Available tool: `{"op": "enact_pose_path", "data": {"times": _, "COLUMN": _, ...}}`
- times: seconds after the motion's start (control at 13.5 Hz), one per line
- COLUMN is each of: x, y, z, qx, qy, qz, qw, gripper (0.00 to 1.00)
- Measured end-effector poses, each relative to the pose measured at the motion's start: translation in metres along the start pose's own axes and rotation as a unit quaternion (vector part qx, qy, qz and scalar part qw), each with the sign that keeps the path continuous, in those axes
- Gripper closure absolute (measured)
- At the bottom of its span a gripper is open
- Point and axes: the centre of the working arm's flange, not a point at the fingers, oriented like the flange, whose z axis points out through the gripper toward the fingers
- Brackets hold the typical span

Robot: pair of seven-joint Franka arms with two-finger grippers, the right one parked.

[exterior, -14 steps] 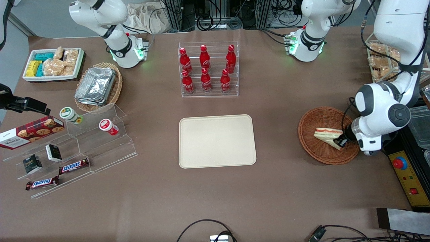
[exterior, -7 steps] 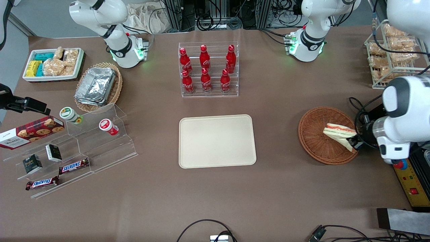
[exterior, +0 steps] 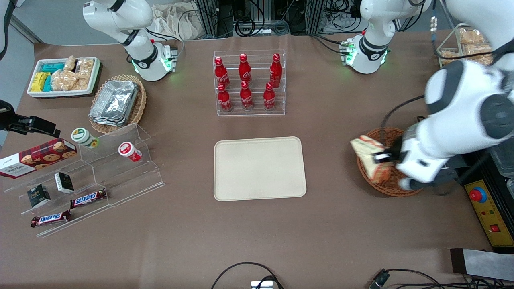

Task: Place sandwich from basket to tray
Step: 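Lift the sandwich and carry it with the left gripper over the beige tray, then lower the sandwich onto the tray, open the left gripper, withdraw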

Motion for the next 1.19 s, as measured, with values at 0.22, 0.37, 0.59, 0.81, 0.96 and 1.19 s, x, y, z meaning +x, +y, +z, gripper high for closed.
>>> {"op": "enact_pose_path", "data": {"times": 0.22, "x": -0.003, "y": 0.074, "z": 0.100, "qx": -0.004, "qy": -0.036, "qz": 0.062, "qw": 0.9974, "gripper": 0.80}}
{"op": "enact_pose_path", "data": {"times": 0.37, "x": -0.009, "y": 0.106, "z": 0.154, "qx": -0.007, "qy": -0.049, "qz": 0.086, "qw": 0.9951, "gripper": 0.80}}
{"op": "enact_pose_path", "data": {"times": 0.59, "x": -0.012, "y": 0.124, "z": 0.205, "qx": -0.008, "qy": -0.067, "qz": 0.098, "qw": 0.9929, "gripper": 0.80}}
{"op": "enact_pose_path", "data": {"times": 0.81, "x": -0.004, "y": 0.125, "z": 0.254, "qx": 0.007, "qy": -0.058, "qz": 0.101, "qw": 0.9932, "gripper": 0.80}}
{"op": "enact_pose_path", "data": {"times": 0.96, "x": -0.001, "y": 0.124, "z": 0.281, "qx": 0.017, "qy": -0.054, "qz": 0.091, "qw": 0.9943, "gripper": 0.80}}
{"op": "enact_pose_path", "data": {"times": 1.19, "x": -0.011, "y": 0.141, "z": 0.286, "qx": 0.021, "qy": -0.049, "qz": 0.072, "qw": 0.9959, "gripper": 0.81}}
